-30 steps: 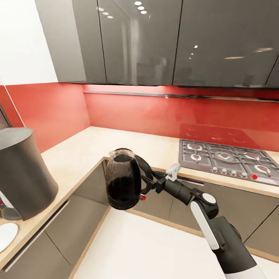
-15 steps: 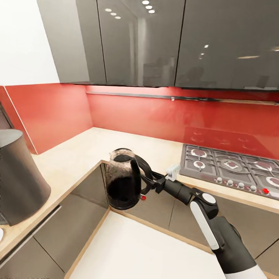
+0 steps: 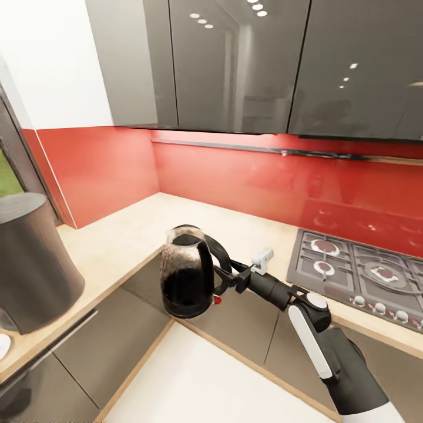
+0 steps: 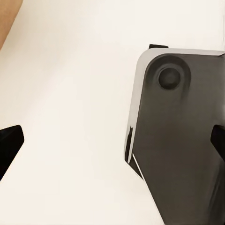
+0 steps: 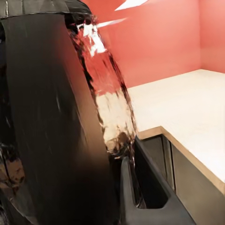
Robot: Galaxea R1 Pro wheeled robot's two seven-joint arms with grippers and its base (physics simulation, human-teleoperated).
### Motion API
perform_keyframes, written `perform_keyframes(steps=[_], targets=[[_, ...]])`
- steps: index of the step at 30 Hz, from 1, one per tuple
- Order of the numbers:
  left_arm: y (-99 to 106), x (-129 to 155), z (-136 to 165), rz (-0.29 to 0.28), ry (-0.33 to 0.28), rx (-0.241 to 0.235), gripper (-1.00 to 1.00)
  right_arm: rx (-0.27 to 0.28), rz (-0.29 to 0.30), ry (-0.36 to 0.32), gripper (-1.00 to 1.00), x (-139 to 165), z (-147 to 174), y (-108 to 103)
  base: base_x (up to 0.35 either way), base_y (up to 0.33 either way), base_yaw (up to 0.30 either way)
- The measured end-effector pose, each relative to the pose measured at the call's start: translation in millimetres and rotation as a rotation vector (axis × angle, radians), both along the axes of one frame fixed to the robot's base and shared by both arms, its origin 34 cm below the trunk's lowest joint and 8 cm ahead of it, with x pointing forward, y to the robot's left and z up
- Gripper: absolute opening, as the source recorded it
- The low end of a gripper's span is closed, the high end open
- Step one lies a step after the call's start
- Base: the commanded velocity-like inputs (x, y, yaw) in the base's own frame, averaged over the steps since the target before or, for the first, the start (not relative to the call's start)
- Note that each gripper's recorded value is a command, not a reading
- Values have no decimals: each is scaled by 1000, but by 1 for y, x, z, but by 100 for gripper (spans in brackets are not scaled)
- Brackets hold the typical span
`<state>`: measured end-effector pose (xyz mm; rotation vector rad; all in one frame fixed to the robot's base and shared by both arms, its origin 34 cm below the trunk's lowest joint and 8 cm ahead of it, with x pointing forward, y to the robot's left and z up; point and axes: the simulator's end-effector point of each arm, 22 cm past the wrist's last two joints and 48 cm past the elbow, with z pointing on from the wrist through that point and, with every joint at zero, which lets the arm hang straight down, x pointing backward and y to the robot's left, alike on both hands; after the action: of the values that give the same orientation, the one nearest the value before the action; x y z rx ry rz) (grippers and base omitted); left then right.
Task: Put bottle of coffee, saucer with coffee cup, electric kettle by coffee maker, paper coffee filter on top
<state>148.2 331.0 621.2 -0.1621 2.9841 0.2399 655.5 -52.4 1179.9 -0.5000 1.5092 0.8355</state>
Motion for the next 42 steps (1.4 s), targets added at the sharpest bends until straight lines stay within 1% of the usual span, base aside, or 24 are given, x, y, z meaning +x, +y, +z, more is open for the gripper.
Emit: perform_keyframes(steps=[13,42], targets=[[-1,0,0,-1,0,-1,100,-1,-1,1,-100,0,-1,0,167,-190,277],[-1,0,0,-4,0,-2,100,0,0,1,-100,0,-1,0,4,-3,277]])
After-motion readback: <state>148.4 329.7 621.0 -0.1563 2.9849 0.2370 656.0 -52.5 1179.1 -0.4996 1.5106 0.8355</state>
